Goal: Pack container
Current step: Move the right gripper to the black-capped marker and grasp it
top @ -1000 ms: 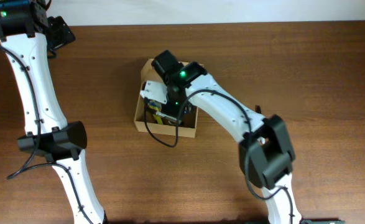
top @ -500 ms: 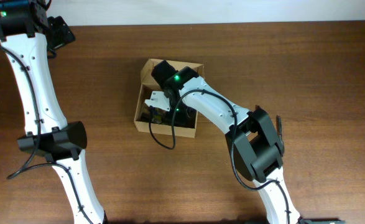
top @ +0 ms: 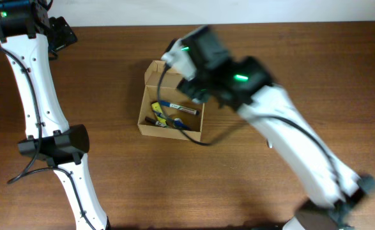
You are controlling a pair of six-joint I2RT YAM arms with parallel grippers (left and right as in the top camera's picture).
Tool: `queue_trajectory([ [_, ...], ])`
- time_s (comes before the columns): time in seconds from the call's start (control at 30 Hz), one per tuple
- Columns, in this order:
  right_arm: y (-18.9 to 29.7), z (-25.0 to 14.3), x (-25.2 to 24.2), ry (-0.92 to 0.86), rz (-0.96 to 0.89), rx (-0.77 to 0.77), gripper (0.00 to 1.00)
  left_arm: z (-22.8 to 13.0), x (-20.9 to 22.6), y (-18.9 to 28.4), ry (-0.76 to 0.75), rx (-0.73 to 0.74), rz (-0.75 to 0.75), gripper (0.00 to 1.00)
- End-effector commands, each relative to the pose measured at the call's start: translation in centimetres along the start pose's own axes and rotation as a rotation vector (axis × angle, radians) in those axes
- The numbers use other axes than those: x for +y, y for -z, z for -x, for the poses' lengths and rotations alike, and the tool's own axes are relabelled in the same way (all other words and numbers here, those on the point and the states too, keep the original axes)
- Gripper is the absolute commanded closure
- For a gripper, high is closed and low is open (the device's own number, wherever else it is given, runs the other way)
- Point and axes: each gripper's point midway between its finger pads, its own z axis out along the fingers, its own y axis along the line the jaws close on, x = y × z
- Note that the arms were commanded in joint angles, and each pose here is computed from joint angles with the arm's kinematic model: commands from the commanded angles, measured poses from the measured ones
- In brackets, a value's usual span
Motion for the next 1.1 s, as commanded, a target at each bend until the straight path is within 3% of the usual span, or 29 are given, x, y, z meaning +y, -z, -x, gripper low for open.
queue_trajectory([
  [0.0,3.5,-2.9,-6.4,-0.229,-0.148,-0.005,0.26,0.4,0.3,1.4,-0.004,-0.027,-0.011,0.0],
  [0.17,1.9,-11.7,-10.7,-0.614,-0.139,0.12,0.26,0.4,0.3,1.4,-0.004,-0.027,-0.011,0.0],
  [0.33,-2.2,-21.2,-9.0,-0.855,-0.084,0.373,0.3,0.4,0.3,1.4,-0.004,-0.027,-0.011,0.0],
  [0.63,-9.3,-30.0,-2.4,-0.893,0.036,0.603,0.31,0.4,0.3,1.4,-0.004,-0.027,-0.011,0.0],
  [1.0,-13.6,-35.1,-0.6,-0.91,0.044,0.715,0.32,0.4,0.3,1.4,-0.004,-0.027,-0.011,0.0],
  [1.07,-14.4,-35.8,-0.1,-0.911,0.054,0.736,0.37,0.4,0.3,1.4,-0.004,-0.027,-0.011,0.0],
])
